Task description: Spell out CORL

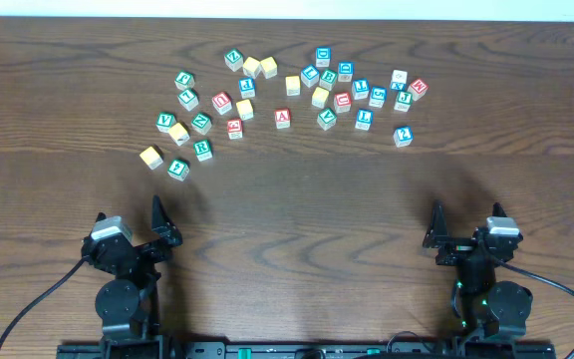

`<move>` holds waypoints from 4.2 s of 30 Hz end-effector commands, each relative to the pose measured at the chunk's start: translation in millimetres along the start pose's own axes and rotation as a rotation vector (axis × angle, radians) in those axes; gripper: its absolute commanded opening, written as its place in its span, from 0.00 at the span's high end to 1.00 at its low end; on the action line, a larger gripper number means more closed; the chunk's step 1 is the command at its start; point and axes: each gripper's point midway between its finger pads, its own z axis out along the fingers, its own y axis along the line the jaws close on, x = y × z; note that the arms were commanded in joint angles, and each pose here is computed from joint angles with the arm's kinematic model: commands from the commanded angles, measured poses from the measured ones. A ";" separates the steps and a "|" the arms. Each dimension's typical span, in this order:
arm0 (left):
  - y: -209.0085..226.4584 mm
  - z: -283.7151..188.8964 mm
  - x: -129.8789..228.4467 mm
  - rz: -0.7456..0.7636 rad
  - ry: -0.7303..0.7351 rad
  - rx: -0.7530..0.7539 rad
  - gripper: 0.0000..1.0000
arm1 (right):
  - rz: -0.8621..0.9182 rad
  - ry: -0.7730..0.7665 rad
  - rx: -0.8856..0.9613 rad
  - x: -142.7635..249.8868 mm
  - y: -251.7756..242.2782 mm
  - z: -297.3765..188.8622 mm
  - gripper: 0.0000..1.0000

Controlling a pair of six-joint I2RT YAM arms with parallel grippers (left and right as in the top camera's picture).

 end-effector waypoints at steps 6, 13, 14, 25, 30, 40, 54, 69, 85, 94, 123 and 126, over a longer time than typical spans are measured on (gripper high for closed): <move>6.2 0.7 16.3 0.025 0.049 -0.024 0.02 | -0.009 0.000 -0.002 0.9 0.0 -0.1 0.01; 6.3 0.7 16.3 0.025 0.049 -0.025 0.02 | -0.008 0.000 -0.001 0.9 -0.1 -0.1 0.01; 6.2 0.7 16.3 0.025 0.049 -0.024 0.02 | -0.009 0.000 -0.002 0.9 0.0 -0.1 0.01; 6.3 0.7 16.3 0.025 0.049 -0.025 0.03 | -0.009 0.000 -0.002 0.9 0.0 -0.1 0.01; 6.3 0.7 16.3 0.025 0.049 -0.025 0.02 | -0.008 0.000 -0.001 0.9 -0.1 -0.1 0.01; 6.3 0.7 16.3 0.025 0.049 -0.025 0.02 | -0.009 0.000 -0.002 0.9 0.0 -0.1 0.01; 6.3 0.7 16.3 0.025 0.049 -0.025 0.02 | -0.009 0.000 -0.002 0.9 0.0 -0.1 0.01; 6.4 0.7 16.3 0.025 0.049 -0.025 0.02 | -0.009 0.000 -0.002 0.9 0.0 -0.1 0.01; 6.2 0.7 15.8 0.025 0.047 -0.024 0.02 | -0.009 0.000 -0.001 0.9 -0.1 -0.1 0.01; -7.0 0.2 5.9 0.078 0.020 0.046 0.02 | -0.009 0.000 -0.002 0.9 0.0 -0.1 0.01; -81.7 70.9 -94.5 0.092 0.459 0.208 0.02 | -0.008 0.000 -0.002 0.9 0.0 -0.1 0.01; -83.6 78.0 -98.8 0.096 0.520 0.197 0.02 | -0.009 0.000 -0.001 0.9 -0.1 -0.1 0.01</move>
